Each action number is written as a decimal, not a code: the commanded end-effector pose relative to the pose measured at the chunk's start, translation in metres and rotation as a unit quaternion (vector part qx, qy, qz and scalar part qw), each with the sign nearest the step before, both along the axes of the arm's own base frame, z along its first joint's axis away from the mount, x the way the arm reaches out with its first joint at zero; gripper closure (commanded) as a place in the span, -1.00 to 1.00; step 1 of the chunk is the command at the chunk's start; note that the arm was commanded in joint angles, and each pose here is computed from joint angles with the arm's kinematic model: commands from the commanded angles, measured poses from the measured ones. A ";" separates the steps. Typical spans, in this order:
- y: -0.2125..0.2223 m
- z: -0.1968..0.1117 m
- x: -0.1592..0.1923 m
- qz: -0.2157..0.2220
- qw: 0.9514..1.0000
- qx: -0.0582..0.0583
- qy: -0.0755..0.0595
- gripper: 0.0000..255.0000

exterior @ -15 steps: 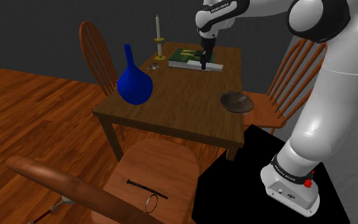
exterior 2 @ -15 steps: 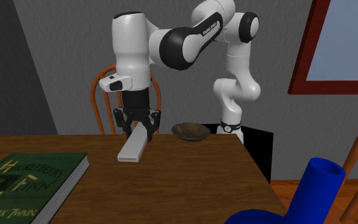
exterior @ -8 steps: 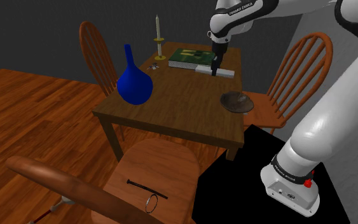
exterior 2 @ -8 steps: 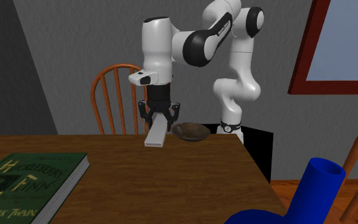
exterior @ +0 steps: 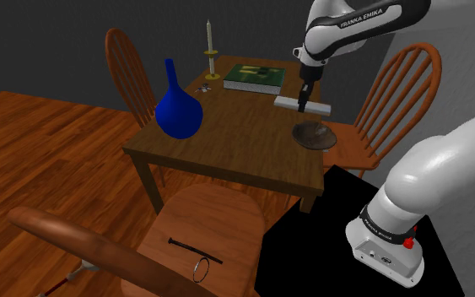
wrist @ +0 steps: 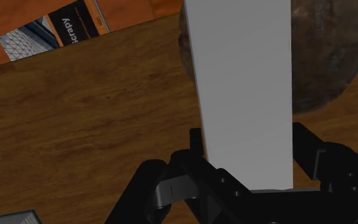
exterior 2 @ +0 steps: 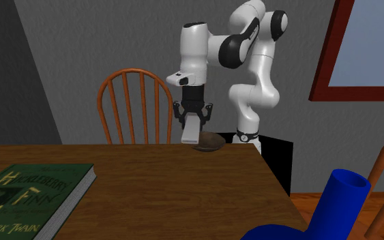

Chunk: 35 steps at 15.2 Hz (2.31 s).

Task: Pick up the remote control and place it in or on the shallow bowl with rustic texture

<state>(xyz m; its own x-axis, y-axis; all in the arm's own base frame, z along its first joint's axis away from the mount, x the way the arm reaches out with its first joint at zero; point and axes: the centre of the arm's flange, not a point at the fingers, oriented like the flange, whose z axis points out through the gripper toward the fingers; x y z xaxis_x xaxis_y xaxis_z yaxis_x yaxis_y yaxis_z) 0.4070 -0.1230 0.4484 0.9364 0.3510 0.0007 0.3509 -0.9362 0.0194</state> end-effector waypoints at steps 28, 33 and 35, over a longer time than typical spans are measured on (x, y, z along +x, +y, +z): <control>0.015 -0.070 -0.078 0.000 1.000 0.000 0.000 -1.00; 0.016 -0.044 -0.079 0.000 1.000 0.000 0.000 -1.00; 0.016 -0.020 -0.079 0.000 1.000 0.000 0.000 -1.00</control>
